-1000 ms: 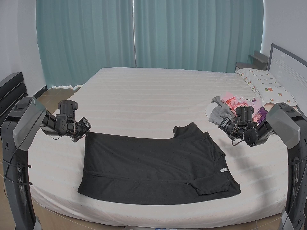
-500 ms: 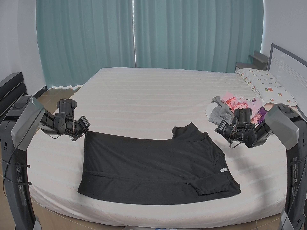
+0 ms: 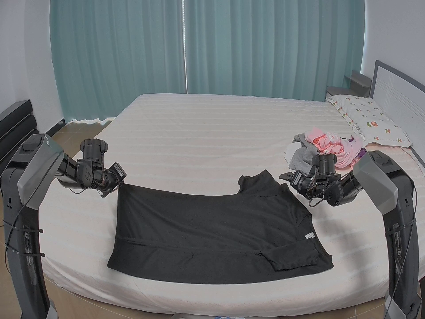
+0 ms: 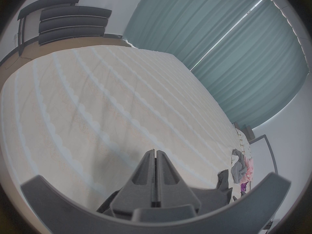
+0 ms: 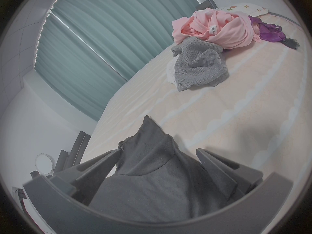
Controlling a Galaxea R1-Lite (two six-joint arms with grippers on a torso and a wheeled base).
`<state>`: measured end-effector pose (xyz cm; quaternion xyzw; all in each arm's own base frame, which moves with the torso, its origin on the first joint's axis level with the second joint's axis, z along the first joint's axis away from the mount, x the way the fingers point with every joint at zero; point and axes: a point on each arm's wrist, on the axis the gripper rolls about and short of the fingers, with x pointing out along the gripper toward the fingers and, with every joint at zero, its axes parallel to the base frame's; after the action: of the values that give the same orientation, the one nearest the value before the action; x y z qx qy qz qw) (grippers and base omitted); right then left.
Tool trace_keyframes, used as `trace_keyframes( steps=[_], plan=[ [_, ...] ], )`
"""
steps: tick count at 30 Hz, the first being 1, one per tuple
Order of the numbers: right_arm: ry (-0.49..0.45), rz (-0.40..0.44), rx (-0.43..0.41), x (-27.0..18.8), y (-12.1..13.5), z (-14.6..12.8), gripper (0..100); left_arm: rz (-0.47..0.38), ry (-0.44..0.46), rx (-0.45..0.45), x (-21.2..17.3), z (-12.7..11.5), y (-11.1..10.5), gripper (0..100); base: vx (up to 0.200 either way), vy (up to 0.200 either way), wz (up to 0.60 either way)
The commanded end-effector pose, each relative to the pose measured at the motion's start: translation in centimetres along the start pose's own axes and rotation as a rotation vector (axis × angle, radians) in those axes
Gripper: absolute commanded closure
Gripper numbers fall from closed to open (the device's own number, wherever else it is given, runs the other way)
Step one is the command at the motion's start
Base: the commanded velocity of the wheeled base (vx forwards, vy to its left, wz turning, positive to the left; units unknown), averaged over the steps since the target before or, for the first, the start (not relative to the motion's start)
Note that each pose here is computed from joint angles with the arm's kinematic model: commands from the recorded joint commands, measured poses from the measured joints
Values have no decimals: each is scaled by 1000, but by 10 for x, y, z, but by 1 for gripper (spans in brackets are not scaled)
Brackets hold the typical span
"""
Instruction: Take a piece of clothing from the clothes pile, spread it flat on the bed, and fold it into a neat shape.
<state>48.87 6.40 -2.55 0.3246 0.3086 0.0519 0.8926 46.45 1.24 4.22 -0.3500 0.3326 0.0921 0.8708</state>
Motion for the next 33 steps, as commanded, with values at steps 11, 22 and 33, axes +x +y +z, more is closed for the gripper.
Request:
trace_keyframes(
  steps=[11, 22, 33],
  plan=[
    [19, -7, -23, 30, -11, -13, 100, 0, 8, 3, 2, -3, -1, 100, 0, 0, 0],
    [-24, -44, -23, 25, -15, 0, 100, -3, 11, 11, 2, -5, -4, 100, 0, 0, 0],
    [-19, -27, 5, -10, -3, 15, 100, -5, 2, 14, -2, -3, -6, 100, 0, 0, 0]
  ],
)
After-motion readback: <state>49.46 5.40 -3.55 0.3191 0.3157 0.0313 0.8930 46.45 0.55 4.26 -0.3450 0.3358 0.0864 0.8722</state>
